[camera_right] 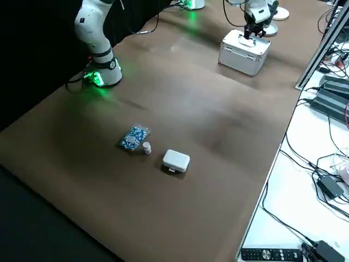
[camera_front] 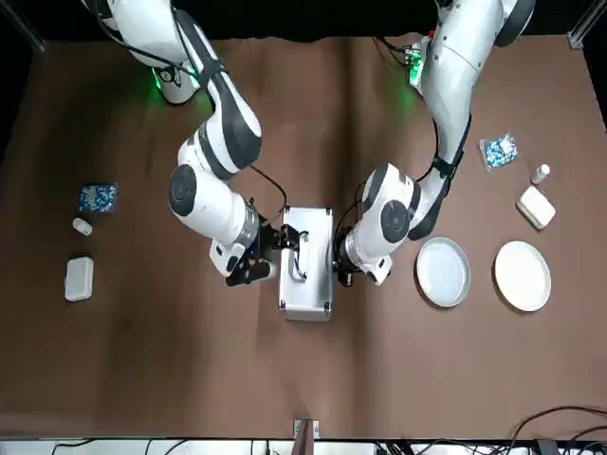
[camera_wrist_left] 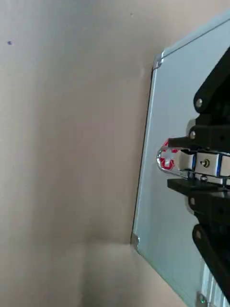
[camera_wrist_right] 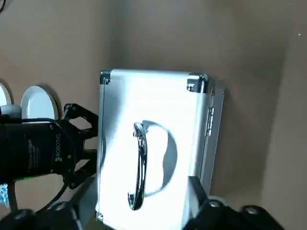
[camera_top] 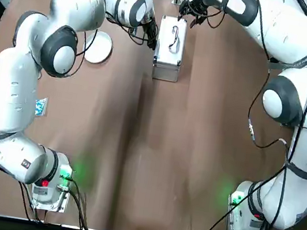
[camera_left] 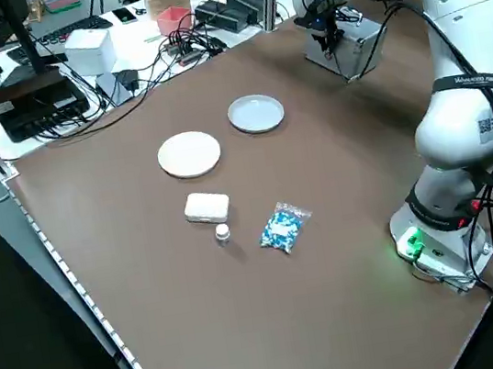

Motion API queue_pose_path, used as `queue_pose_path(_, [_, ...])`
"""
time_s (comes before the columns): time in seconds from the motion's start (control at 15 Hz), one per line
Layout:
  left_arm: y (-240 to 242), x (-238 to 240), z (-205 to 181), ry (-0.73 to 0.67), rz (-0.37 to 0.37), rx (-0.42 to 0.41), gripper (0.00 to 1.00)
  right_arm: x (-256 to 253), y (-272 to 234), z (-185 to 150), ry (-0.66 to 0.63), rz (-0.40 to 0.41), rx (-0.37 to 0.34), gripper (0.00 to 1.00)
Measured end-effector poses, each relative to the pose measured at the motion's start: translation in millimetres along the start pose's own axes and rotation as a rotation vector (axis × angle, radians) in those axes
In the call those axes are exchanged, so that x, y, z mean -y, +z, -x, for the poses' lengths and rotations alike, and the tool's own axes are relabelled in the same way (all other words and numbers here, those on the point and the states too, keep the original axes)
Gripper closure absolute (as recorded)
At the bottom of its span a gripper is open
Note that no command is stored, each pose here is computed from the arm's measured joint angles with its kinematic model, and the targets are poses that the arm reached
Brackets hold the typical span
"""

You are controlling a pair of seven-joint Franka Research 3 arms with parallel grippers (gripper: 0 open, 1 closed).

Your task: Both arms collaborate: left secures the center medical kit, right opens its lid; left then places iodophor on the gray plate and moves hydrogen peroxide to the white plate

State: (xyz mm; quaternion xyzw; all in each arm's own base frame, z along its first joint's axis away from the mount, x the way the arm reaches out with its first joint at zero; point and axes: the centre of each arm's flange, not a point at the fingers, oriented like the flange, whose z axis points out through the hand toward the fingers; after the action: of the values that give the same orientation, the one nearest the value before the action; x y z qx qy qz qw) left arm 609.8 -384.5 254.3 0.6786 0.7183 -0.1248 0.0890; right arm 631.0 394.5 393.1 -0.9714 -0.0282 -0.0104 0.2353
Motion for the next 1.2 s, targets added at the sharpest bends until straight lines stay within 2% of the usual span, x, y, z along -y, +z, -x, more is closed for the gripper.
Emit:
queue_pose_path(0.07, [0, 0, 0, 0.000, 0.000, 0.000, 0.70, -1, 1, 0, 0.004, -0.003, 0.001, 0.19])
queue_pose_path(0.13, [0, 0, 0, 0.000, 0.000, 0.000, 0.70, -1, 3, 0, 0.009, -0.007, 0.005, 0.27])
queue_pose_path(0.2, [0, 0, 0, 0.000, 0.000, 0.000, 0.70, -2, 5, 0, 0.013, -0.009, 0.009, 0.29])
queue_pose_path(0.73, [0, 0, 0, -0.001, 0.000, 0.000, 0.70, -2, 34, 6, 0.049, -0.044, 0.056, 0.30])
queue_pose_path(0.87, [0, 0, 0, -0.001, 0.000, 0.000, 0.70, 1, 44, 10, 0.046, -0.042, 0.070, 0.33])
queue_pose_path(0.93, [0, 0, 0, -0.001, 0.000, 0.000, 0.70, 3, 49, 12, 0.045, -0.040, 0.075, 0.41])
queue_pose_path(1.0, [0, 0, 0, -0.001, 0.000, 0.000, 0.70, 3, 53, 13, 0.044, -0.039, 0.078, 0.44])
queue_pose_path(1.2, [0, 0, 0, -0.001, 0.000, 0.000, 0.70, 5, 55, 15, 0.043, -0.039, 0.081, 0.45])
